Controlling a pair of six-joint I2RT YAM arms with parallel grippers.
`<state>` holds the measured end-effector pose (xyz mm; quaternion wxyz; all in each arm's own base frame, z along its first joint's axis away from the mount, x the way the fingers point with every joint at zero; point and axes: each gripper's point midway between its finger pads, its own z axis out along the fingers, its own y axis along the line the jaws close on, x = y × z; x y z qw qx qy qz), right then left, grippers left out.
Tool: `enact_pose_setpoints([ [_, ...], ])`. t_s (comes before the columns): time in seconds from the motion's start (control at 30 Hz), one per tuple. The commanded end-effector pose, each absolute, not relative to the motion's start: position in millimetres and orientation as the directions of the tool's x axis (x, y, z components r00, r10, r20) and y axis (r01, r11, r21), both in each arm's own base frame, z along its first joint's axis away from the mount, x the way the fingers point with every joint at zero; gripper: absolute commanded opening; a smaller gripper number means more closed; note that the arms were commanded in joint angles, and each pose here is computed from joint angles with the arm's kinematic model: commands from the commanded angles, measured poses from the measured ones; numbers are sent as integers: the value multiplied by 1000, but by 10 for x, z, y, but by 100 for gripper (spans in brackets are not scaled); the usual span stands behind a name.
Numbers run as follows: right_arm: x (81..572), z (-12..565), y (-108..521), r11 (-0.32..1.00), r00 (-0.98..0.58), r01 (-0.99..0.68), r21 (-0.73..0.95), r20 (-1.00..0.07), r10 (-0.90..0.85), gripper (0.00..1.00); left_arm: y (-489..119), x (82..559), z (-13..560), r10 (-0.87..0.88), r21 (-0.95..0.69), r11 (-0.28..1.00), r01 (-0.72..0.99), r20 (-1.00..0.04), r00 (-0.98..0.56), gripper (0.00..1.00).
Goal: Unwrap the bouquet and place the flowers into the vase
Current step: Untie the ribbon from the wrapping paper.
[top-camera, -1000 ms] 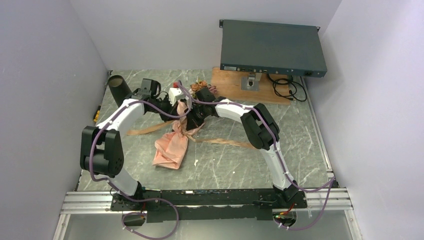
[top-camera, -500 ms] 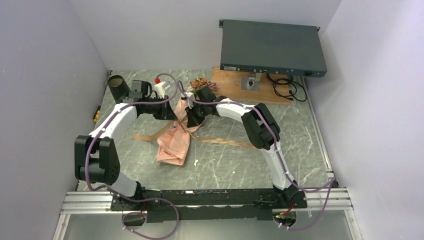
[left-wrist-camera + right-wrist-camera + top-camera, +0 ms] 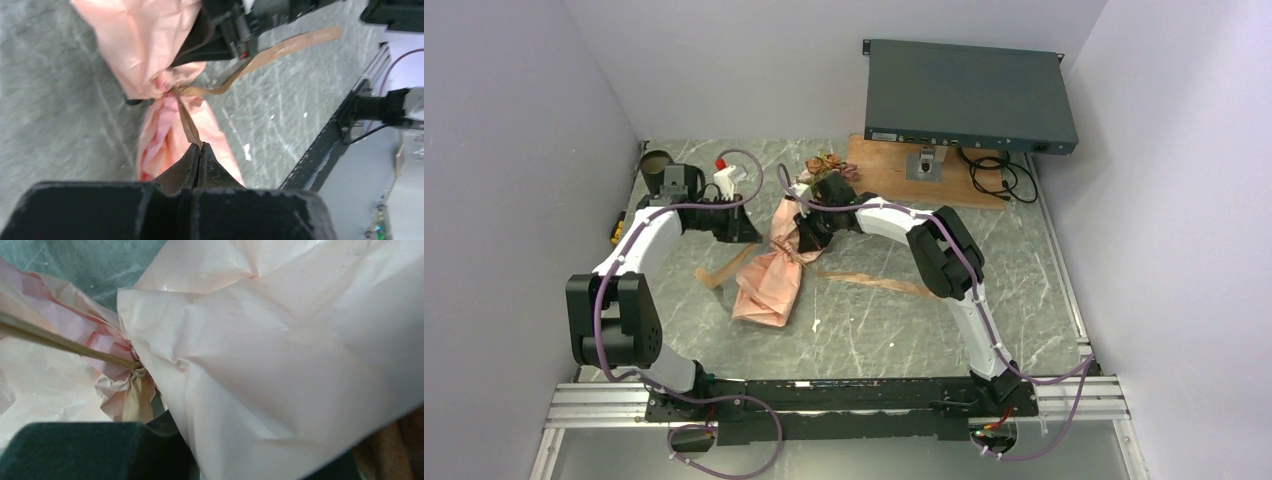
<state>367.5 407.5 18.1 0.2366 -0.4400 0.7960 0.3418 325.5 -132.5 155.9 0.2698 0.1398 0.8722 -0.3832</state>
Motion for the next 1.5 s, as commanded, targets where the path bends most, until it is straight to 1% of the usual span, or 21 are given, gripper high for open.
enact_pose_setpoints([
  [0.0,3408,-450,3469,492,-579,-815,305,-456,-676,0,-1079,3171,1603,264,-364,600,713,-751,-605,0],
  [0.03,3394,-371,3498,480,-576,-818,318,-469,-670,0,-1042,3148,1529,317,-323,585,744,-753,-576,0],
  [0.07,3360,-294,3536,466,-576,-818,339,-478,-663,0,-1014,3143,1485,359,-284,568,773,-759,-543,18],
  [0.1,3317,-187,3597,439,-575,-818,371,-496,-651,4,-1009,3132,1478,393,-248,542,803,-770,-502,37],
  [0.17,3266,28,3691,403,-578,-815,417,-526,-624,23,-1018,3130,1514,442,-166,484,859,-801,-403,64],
  [0.2,3265,167,3736,387,-574,-817,426,-550,-607,31,-1032,3133,1543,459,-124,460,879,-814,-355,71],
  [0.23,3270,268,3771,383,-576,-817,432,-565,-591,38,-1063,3128,1572,478,-82,433,898,-824,-305,74],
  [0.3,3286,483,3851,360,-573,-819,447,-600,-558,47,-1116,3109,1626,511,-9,377,926,-832,-216,76],
  [0.37,3310,680,3909,346,-571,-820,456,-626,-530,52,-1207,3063,1699,530,48,313,948,-837,-133,78],
  [0.43,3318,854,3954,331,-569,-822,463,-648,-507,53,-1293,3025,1765,540,112,256,960,-841,-46,78],
  [0.53,3303,1048,3968,320,-566,-824,467,-672,-477,53,-1460,2921,1708,563,194,139,971,-822,83,78],
  [0.63,3250,1143,3915,307,-582,-813,495,-672,-458,57,-1573,2893,1557,580,236,57,970,-799,161,79],
  [0.77,3107,1056,3811,294,-600,-798,526,-645,-473,60,-1692,2991,1387,586,256,11,967,-785,201,81],
  [0.83,3040,946,3769,292,-606,-792,537,-630,-486,60,-1745,3036,1328,587,266,-18,964,-778,226,88],
  [1.0,3001,640,3730,300,-611,-787,539,-608,-507,66,-1857,3118,1159,586,279,-71,958,-765,266,91],
  [1.2,2990,358,3733,295,-608,-785,545,-585,-537,68,-1880,3196,892,612,231,-71,970,-758,226,93],
  [1.47,2726,200,3613,239,-537,-826,510,-582,-611,66,-1852,3203,690,644,181,-60,982,-745,176,93],
])
